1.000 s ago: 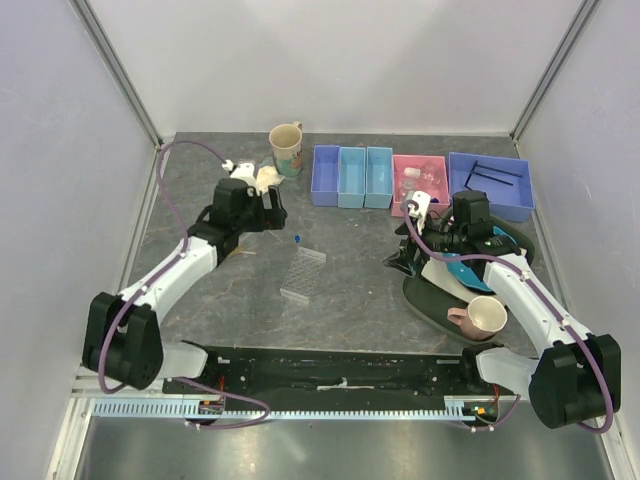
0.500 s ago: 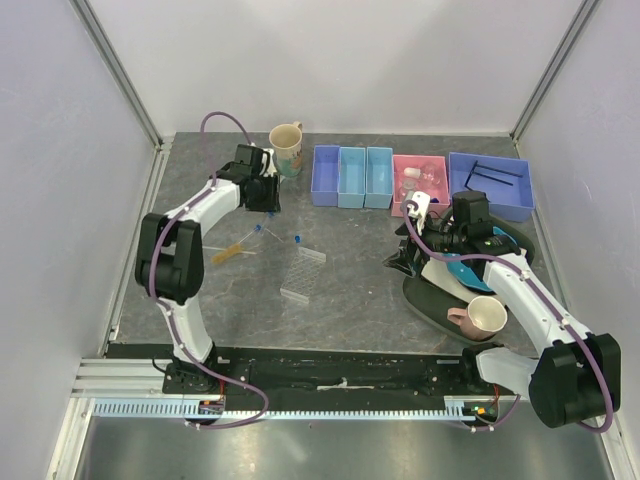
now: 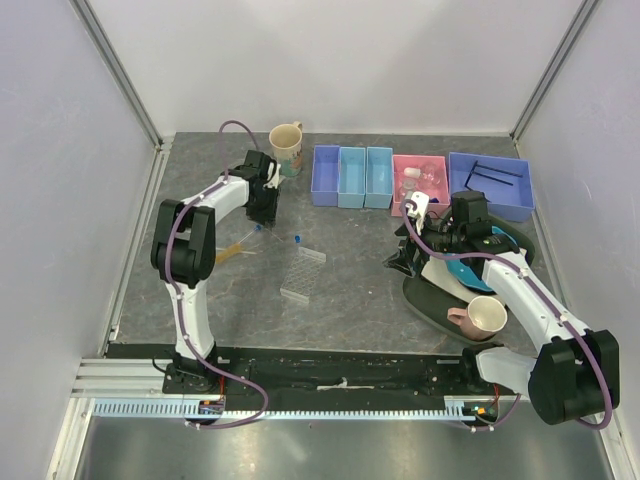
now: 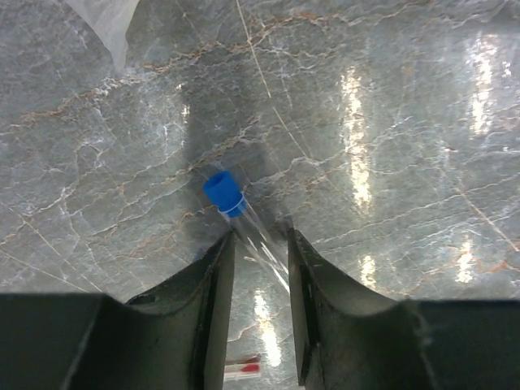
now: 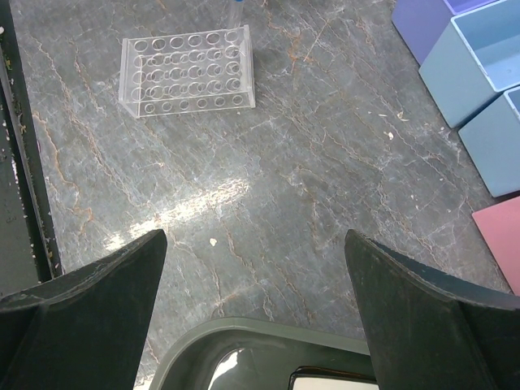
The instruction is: Organize the chemistry lab equipment
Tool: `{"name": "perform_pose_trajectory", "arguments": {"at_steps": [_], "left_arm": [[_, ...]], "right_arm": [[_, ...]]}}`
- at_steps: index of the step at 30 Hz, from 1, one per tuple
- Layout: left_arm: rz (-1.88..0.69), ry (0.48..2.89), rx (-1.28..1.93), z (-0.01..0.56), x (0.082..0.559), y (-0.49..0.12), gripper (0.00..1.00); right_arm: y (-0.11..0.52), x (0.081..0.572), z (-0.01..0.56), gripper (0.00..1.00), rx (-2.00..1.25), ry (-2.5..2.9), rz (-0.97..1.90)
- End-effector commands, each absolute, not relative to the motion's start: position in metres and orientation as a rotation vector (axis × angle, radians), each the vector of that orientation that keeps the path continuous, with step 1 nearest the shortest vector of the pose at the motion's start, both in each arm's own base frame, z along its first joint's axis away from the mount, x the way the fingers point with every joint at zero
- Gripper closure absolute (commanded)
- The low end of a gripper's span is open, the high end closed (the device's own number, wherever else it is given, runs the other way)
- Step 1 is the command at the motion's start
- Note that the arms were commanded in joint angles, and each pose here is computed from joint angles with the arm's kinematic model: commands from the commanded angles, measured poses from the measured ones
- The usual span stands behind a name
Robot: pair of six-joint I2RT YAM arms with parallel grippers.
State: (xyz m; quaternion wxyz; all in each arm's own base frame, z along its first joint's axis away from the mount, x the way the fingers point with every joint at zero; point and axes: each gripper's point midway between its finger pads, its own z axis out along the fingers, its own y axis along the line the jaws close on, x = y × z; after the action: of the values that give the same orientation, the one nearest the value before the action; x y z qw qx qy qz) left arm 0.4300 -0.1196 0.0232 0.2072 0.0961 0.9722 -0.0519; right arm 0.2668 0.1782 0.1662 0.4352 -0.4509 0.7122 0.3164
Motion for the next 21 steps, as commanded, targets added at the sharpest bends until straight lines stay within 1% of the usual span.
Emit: {"name": "perform_pose_trajectory", "arguments": {"at_steps": [1, 3, 4, 6, 7, 9, 10, 12, 16, 19, 21], "left_arm": [[-0.098, 2.695, 0.322, 0.025, 0.44, -0.115, 0.64], [-0.112, 2.704, 0.324, 0.022, 0.439, -0.117, 0.7], [-0.118, 2.707, 0.324, 0.021, 0.438, -0.117, 0.74], [-0.146, 2.711, 0.319, 0.021, 0.436, -0.121, 0.79], [-0.155, 2.713, 0.317, 0.02, 0.436, -0.122, 0.85], [-0.181, 2.708, 0.302, 0.024, 0.436, -0.126, 0.93], [-0.192, 2.703, 0.298, 0.026, 0.436, -0.127, 0.98], [-0.217, 2.689, 0.283, 0.035, 0.436, -0.13, 0.98], [-0.261, 2.556, 0.249, 0.085, 0.438, -0.134, 0.98], [-0.304, 2.489, 0.229, 0.109, 0.43, -0.136, 0.98], [-0.35, 2.389, 0.217, 0.144, 0.424, -0.139, 0.98]], "right_arm": [[0.179, 0.269, 0.171, 0.02, -1.142, 1.741, 0.781], [0.179, 0.27, 0.171, 0.02, -1.142, 1.742, 0.781], [0.179, 0.27, 0.171, 0.02, -1.142, 1.74, 0.779], [0.18, 0.27, 0.171, 0.02, -1.144, 1.741, 0.778], [0.179, 0.27, 0.171, 0.02, -1.142, 1.743, 0.776], [0.179, 0.27, 0.171, 0.02, -1.142, 1.742, 0.777], [0.179, 0.27, 0.171, 0.02, -1.145, 1.742, 0.776], [0.179, 0.27, 0.171, 0.02, -1.145, 1.741, 0.773], [0.18, 0.268, 0.17, 0.02, -1.147, 1.741, 0.786], [0.181, 0.267, 0.17, 0.02, -1.149, 1.739, 0.804], [0.182, 0.266, 0.17, 0.02, -1.152, 1.736, 0.813]]}}
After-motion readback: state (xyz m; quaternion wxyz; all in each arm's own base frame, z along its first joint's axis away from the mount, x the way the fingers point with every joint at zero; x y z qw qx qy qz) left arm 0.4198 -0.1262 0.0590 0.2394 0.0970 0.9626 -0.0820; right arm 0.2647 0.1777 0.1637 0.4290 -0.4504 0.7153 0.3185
